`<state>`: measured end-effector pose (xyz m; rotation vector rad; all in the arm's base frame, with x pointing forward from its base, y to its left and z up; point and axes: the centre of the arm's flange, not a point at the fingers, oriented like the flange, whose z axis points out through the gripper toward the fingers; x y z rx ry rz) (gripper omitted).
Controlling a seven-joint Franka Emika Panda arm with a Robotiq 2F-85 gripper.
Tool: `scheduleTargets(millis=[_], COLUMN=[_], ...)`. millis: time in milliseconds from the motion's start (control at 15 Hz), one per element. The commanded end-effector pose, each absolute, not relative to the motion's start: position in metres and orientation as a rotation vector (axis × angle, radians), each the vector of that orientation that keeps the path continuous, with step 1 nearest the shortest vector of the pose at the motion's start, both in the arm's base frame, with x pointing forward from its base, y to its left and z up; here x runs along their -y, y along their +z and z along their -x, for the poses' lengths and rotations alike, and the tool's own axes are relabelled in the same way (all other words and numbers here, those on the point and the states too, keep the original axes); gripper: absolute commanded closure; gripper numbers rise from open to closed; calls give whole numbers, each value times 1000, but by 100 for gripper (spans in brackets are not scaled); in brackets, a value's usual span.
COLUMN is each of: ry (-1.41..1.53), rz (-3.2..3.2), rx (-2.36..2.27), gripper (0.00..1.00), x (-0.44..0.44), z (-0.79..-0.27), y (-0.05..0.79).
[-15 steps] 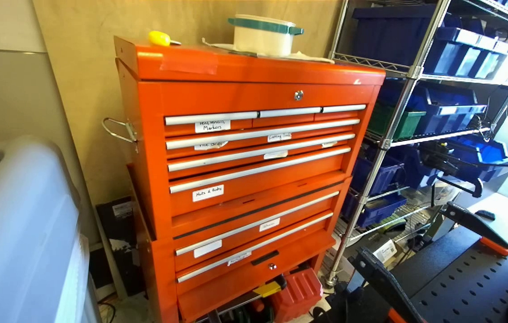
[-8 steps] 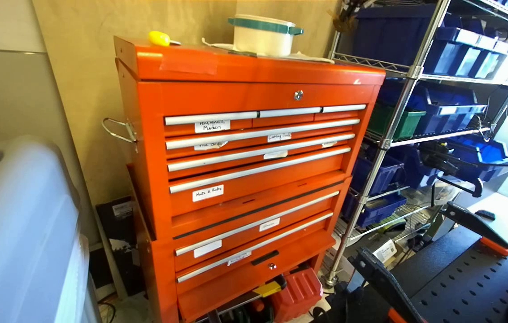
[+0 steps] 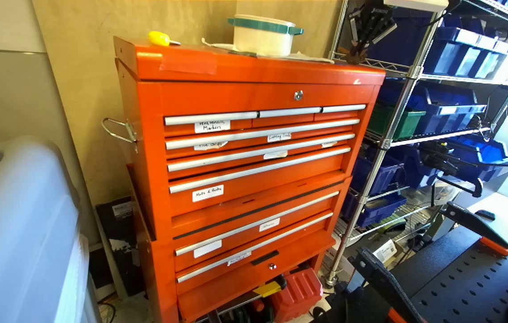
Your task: Remove the teddy bear from the pot
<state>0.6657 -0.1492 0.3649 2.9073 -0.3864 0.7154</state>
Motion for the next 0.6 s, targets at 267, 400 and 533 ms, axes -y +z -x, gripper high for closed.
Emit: scheduleTargets(millis=[267,400,533], ry=[779,811,812], rz=[-2945,-2968,-2946], rx=[243,178,215], gripper=[31,16,28], x=[112,100,100], z=[-651,-640,-658], y=[420,443,429])
